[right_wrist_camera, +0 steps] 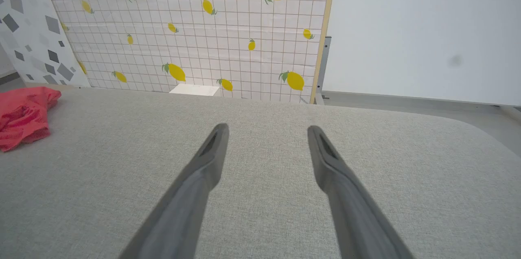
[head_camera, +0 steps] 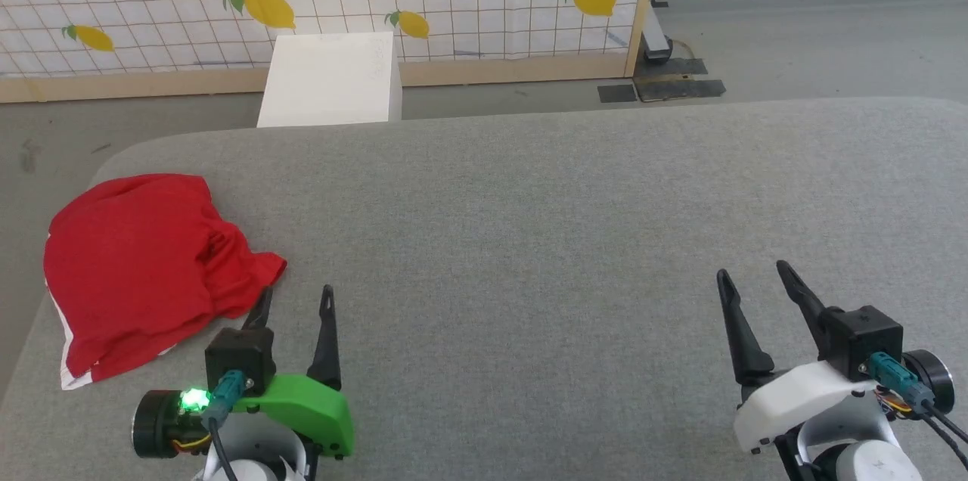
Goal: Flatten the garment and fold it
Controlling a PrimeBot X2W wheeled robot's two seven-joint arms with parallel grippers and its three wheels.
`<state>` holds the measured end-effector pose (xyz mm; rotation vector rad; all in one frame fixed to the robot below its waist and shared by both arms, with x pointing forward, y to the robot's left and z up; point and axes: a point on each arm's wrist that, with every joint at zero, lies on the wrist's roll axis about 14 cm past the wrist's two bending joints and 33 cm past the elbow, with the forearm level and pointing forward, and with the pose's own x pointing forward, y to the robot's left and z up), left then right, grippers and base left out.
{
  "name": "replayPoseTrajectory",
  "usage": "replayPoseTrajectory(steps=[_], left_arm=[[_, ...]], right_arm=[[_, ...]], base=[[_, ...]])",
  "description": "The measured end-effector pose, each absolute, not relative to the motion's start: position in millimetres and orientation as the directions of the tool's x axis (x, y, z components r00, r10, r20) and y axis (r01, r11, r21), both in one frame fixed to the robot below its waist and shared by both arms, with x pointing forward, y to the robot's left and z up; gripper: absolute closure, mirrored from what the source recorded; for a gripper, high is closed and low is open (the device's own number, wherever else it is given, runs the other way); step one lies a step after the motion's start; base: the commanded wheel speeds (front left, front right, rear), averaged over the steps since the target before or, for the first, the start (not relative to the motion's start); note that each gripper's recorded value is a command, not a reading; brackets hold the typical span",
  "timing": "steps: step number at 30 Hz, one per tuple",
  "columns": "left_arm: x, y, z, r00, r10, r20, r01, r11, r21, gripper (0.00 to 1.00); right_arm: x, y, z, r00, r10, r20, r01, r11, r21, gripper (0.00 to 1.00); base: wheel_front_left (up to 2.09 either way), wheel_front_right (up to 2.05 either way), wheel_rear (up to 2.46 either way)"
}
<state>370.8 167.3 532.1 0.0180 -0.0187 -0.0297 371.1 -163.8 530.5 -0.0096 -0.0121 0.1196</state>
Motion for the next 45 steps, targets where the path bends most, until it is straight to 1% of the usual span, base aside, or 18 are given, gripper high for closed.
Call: replayPoseTrajectory(steps=[21, 26, 37, 45], left_arm=[[368.7, 159.9, 528.2, 0.999, -0.043, 0.031, 0.043, 0.999, -0.007, 0.0], [367.0, 163.5, 527.0, 0.999, -0.026, 0.032, 0.027, 0.999, -0.026, 0.0], [355.0, 188.1, 527.7, 0.997, 0.058, 0.05, -0.056, 0.998, -0.04, 0.0], [341.8, 210.0, 527.7, 0.99, 0.13, 0.058, -0.127, 0.991, -0.046, 0.0]], right_arm=[[370.2, -166.6, 525.0, 0.994, 0.11, 0.022, -0.11, 0.994, 0.022, 0.0], [371.2, -164.8, 522.5, 0.993, 0.115, 0.019, -0.116, 0.993, 0.025, 0.0], [377.4, -143.4, 512.7, 0.984, 0.176, 0.004, -0.176, 0.983, 0.042, 0.0], [384.4, -118.4, 508.5, 0.969, 0.246, 0.001, -0.246, 0.968, 0.054, 0.0]], base=[[0.0, 0.0, 0.0], [0.0, 0.0, 0.0], [0.0, 0.0, 0.0], [0.0, 0.0, 0.0]])
